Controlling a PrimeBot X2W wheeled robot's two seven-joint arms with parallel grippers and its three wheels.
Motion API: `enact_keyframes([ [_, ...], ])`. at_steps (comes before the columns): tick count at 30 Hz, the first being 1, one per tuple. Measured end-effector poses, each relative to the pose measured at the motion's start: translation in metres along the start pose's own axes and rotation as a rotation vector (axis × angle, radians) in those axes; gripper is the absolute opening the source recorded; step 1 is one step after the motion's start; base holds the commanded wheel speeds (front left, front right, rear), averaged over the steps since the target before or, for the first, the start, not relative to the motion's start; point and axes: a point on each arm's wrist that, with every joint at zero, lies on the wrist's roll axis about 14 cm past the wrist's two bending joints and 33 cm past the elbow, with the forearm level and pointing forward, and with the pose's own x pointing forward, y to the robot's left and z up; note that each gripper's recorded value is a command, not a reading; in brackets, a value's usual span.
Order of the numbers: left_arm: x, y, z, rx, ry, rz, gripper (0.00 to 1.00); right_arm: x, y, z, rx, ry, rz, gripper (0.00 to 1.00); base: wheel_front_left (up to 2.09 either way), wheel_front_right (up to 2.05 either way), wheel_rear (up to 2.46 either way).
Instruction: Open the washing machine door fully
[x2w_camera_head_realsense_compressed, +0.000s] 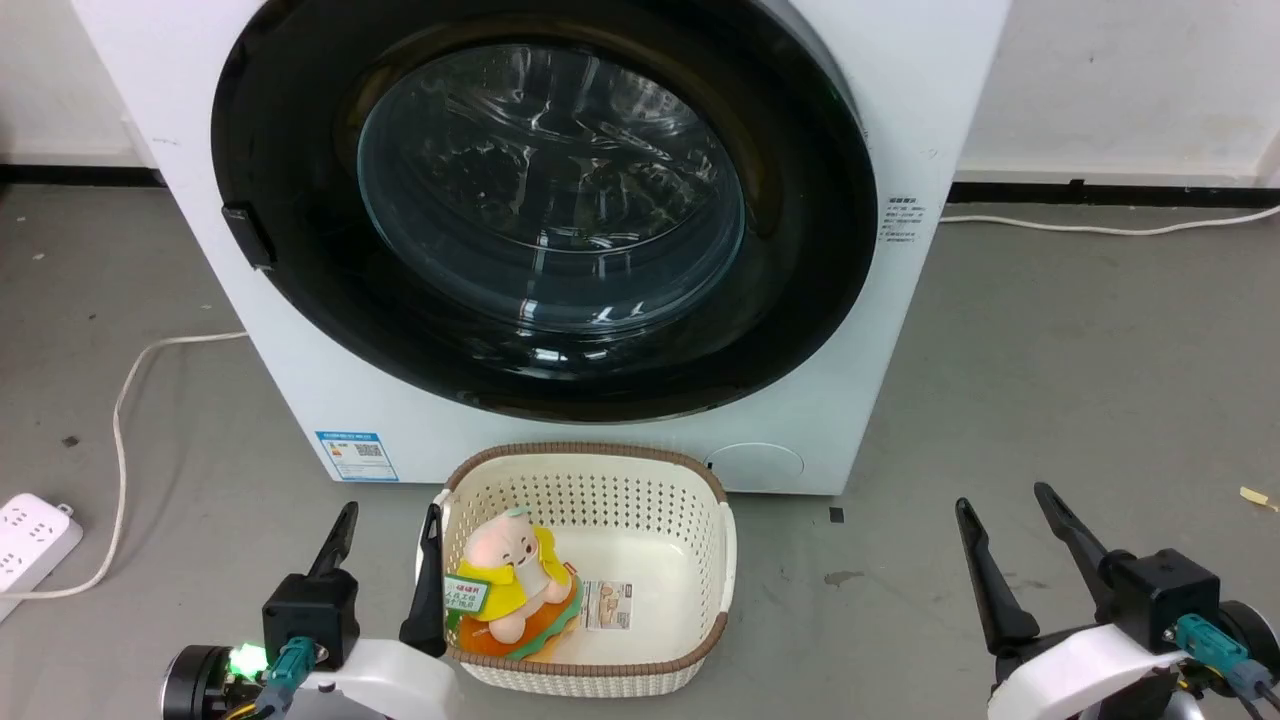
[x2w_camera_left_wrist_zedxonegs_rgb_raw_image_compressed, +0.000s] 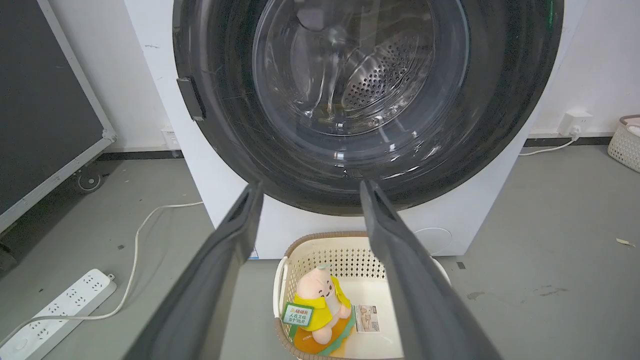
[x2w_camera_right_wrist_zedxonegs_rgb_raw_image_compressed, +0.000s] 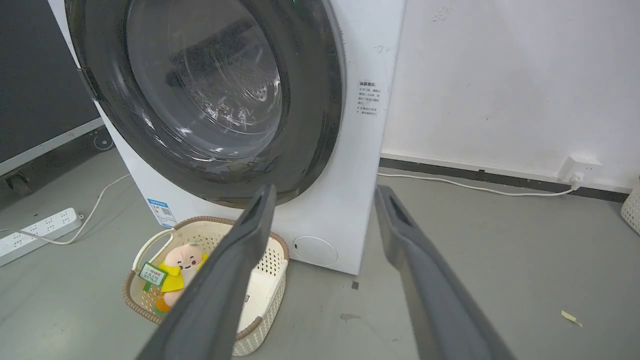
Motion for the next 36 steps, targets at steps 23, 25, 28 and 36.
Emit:
enact_keyframes([
  [23, 0.016, 0.002, -0.008, -0.01, -0.005, 0.0, 1.0, 0.068, -0.016, 0.024, 0.222, -0.061, -0.024, 1.0, 0.0, 0.0, 0.0],
  [25, 0.018, 0.002, -0.011, -0.016, -0.004, 0.0, 1.0, 0.086, -0.022, 0.031, 0.258, -0.072, -0.034, 1.0, 0.0, 0.0, 0.0],
  [28, 0.021, 0.003, -0.01, -0.017, -0.009, 0.002, 1.0, 0.099, -0.025, 0.035, 0.284, -0.075, -0.039, 1.0, 0.0, 0.0, 0.0],
  [36, 0.026, 0.006, -0.015, -0.022, -0.006, 0.008, 1.0, 0.133, -0.033, 0.036, 0.358, -0.06, -0.055, 0.78, 0.0, 0.0, 0.0],
])
